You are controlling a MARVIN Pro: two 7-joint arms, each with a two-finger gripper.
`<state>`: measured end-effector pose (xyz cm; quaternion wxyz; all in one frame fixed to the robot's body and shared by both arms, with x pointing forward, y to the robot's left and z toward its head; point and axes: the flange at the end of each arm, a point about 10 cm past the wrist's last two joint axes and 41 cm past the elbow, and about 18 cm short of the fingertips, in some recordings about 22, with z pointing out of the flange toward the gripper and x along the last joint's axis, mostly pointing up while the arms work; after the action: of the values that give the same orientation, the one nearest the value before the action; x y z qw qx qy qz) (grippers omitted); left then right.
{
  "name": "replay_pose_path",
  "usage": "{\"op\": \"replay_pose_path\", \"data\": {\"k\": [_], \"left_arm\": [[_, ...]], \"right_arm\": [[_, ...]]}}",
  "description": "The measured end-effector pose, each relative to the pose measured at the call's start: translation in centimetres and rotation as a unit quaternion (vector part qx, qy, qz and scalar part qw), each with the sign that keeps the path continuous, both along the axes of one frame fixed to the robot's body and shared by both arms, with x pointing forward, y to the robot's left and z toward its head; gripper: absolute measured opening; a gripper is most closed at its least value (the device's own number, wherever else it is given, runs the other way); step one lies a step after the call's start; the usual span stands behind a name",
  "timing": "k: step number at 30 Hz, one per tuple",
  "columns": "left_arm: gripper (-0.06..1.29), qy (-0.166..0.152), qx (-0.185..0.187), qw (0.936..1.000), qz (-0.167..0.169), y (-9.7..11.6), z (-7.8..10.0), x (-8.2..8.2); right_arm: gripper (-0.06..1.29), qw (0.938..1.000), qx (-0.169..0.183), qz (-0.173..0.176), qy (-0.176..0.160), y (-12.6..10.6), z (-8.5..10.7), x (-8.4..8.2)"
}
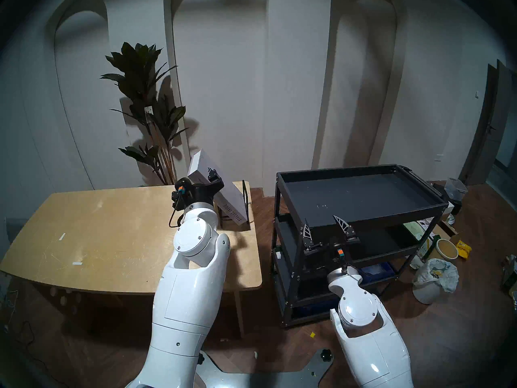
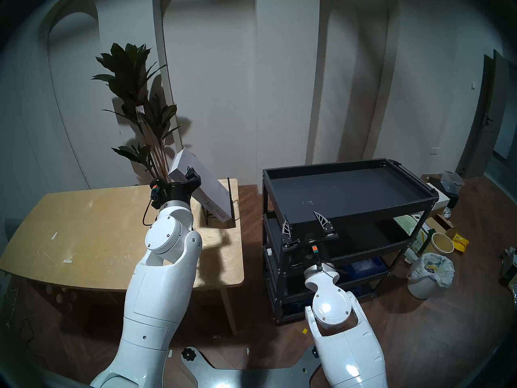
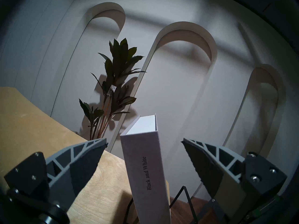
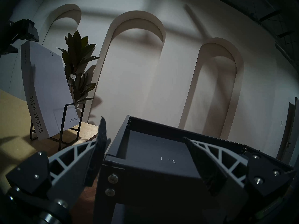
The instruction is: Transfer books between table and cart
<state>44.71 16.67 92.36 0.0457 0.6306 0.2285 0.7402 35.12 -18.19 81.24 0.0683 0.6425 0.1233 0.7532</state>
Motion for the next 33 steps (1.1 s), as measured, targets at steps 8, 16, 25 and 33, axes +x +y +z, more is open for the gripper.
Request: {"op": "replay_pose_path", "data": {"k": [8,16,25,33], "left_arm": [[1.25,0.002,-0.01,1.0,-0.002,0.2,0.0,1.4],[1.25,0.02,-0.029,0.9994,-0.008,0.9,-0.5,2.9],[1.25,0.024,-0.035,0.999,-0.014,1.2,-0.3,3.9],[1.25,0.016,-0.037,0.9989,-0.022,1.1,0.5,4.6]], "right_arm": [[1.22,1.0,0.003,-0.002,-0.003,-0.2,0.1,0.0],[1.22,0.9999,0.01,-0.01,-0.009,-0.6,0.5,0.0],[1.22,0.9997,0.015,-0.013,-0.014,-0.8,0.8,-0.1],[1.22,0.9996,0.017,-0.016,-0.015,-0.9,0.9,-0.3]]}}
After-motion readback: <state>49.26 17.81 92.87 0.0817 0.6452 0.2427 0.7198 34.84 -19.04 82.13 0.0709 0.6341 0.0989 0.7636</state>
